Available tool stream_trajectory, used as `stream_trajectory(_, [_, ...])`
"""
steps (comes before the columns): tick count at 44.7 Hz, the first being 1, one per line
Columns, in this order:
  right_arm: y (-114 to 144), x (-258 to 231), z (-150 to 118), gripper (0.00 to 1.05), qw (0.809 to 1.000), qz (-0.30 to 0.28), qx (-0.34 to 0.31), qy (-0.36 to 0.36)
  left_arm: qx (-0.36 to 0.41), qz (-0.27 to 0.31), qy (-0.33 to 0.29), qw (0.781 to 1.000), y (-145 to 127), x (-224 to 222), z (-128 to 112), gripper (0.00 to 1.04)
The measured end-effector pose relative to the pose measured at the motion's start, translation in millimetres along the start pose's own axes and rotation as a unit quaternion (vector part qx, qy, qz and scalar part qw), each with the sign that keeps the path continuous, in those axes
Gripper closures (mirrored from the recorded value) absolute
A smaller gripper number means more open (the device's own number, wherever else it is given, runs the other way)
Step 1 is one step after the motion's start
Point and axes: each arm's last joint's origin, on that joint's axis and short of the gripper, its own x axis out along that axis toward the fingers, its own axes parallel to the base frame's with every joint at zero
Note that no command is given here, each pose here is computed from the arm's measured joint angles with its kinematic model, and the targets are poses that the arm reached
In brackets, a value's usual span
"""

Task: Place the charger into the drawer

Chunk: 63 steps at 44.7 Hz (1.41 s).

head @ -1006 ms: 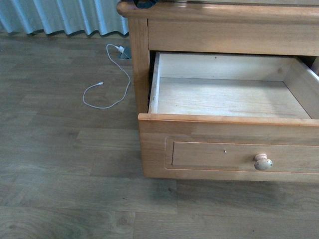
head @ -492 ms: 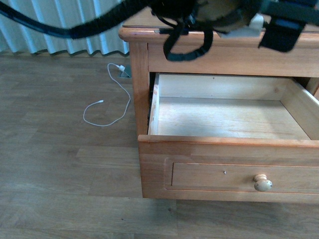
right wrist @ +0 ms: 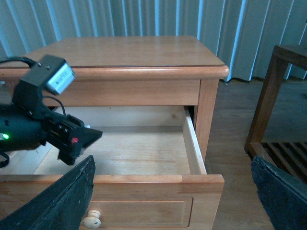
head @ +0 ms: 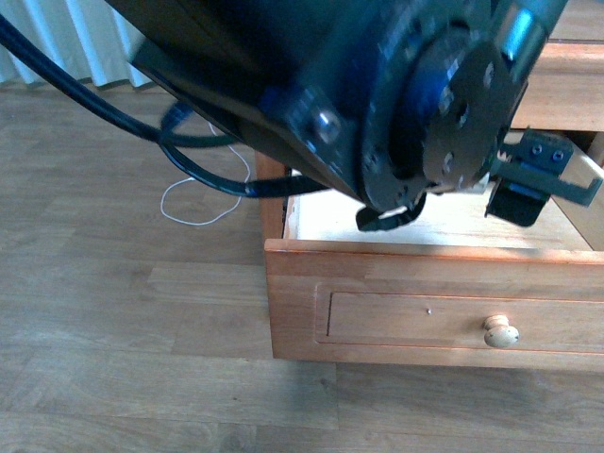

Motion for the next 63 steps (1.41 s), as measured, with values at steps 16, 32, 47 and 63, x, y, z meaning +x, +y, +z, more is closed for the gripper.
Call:
stream_trajectory(16, [0, 0, 0, 0.08, 1.0, 0.0, 0.0, 0.0, -0.041, 0.029, 0.01, 0.999, 2, 63, -5, 0.38])
stream_trajectory(32, [0, 0, 0, 0.08, 1.0, 0.0, 0.0, 0.0, -0.051, 0.074, -0.009, 0.996, 7, 48, -2, 0.06])
stream_trajectory(47, [0, 0, 0, 0.08, 1.0, 0.0, 0.0, 0.0, -0.048, 0.159, -0.067, 0.984, 36, -31, 28, 0.06])
stream_trajectory(63, [0, 0, 0, 0.08, 1.0, 0.0, 0.0, 0.0, -0.06, 0.265, -0.116, 0.955, 86, -138, 43, 0.06])
